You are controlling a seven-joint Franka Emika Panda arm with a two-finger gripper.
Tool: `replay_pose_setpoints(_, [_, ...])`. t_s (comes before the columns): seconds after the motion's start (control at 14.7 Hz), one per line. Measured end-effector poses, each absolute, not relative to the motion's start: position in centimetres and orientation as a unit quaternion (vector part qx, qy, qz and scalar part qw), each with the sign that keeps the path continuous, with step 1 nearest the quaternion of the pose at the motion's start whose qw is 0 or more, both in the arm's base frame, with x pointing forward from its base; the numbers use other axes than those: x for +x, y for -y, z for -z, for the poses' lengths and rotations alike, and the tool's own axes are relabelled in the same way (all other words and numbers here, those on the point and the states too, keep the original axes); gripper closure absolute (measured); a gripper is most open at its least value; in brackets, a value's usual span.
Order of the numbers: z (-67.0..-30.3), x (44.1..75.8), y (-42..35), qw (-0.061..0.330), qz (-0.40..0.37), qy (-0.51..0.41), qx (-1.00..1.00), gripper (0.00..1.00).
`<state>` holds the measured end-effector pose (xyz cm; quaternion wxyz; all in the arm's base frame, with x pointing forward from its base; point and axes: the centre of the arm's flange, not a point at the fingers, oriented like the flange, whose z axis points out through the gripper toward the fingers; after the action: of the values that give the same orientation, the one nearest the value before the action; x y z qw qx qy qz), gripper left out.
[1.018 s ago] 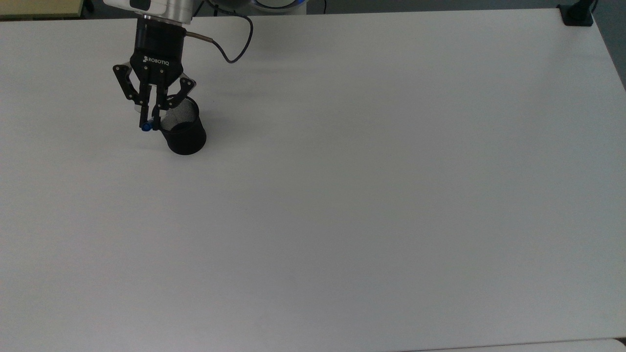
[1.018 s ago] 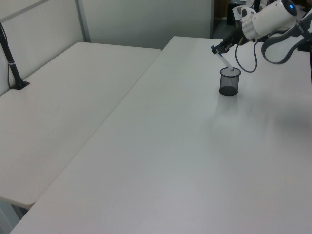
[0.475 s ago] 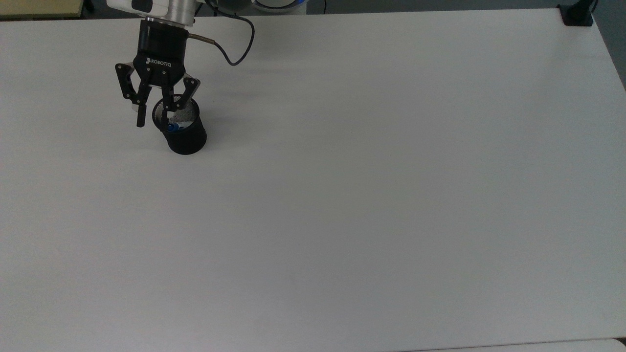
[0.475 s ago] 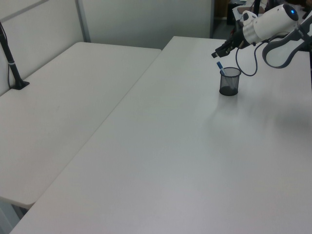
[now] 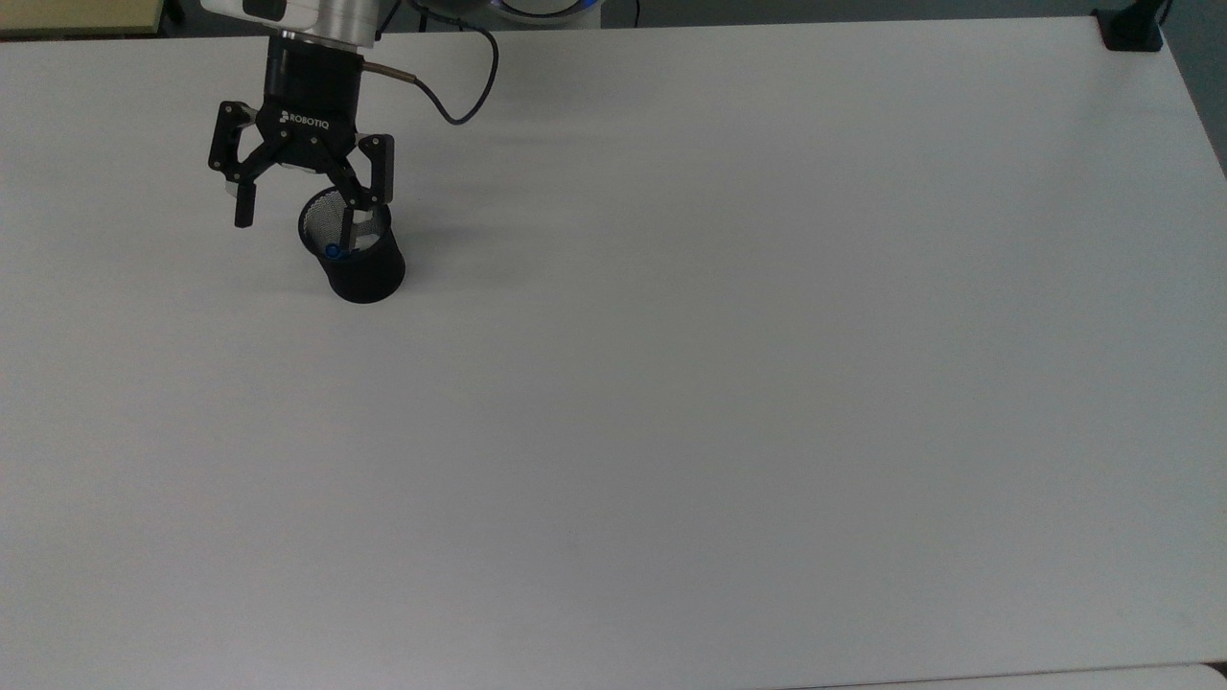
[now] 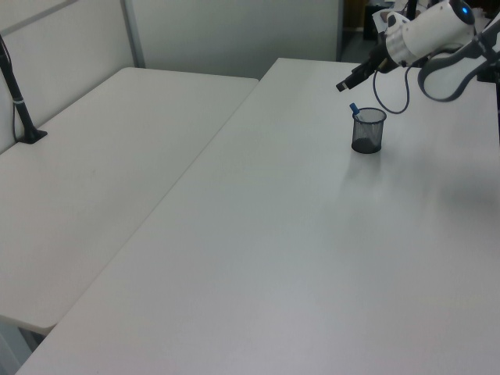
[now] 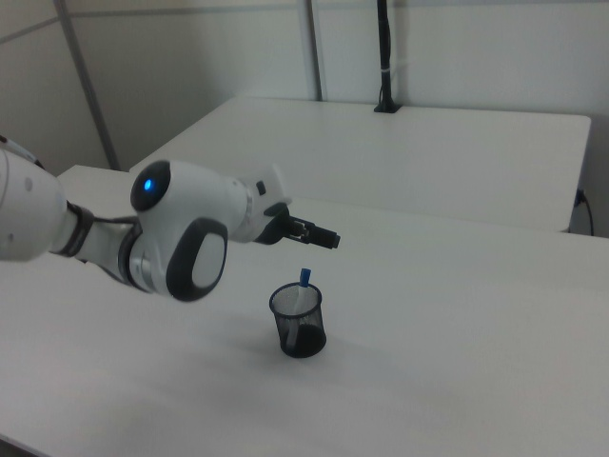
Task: Insert the marker
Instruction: 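Raise the open gripper up from the cup rim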
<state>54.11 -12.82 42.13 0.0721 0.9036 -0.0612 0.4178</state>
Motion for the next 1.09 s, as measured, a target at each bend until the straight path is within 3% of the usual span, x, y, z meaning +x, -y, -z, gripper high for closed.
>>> replay_pose_setpoints(0.27, [-48.6,57.3,11.8,0.079,-0.298,0.105,0.945,0.00])
replay_pose_setpoints(1.09, [-48.6,57.3,11.8,0.079,-0.298,0.105,0.945,0.00])
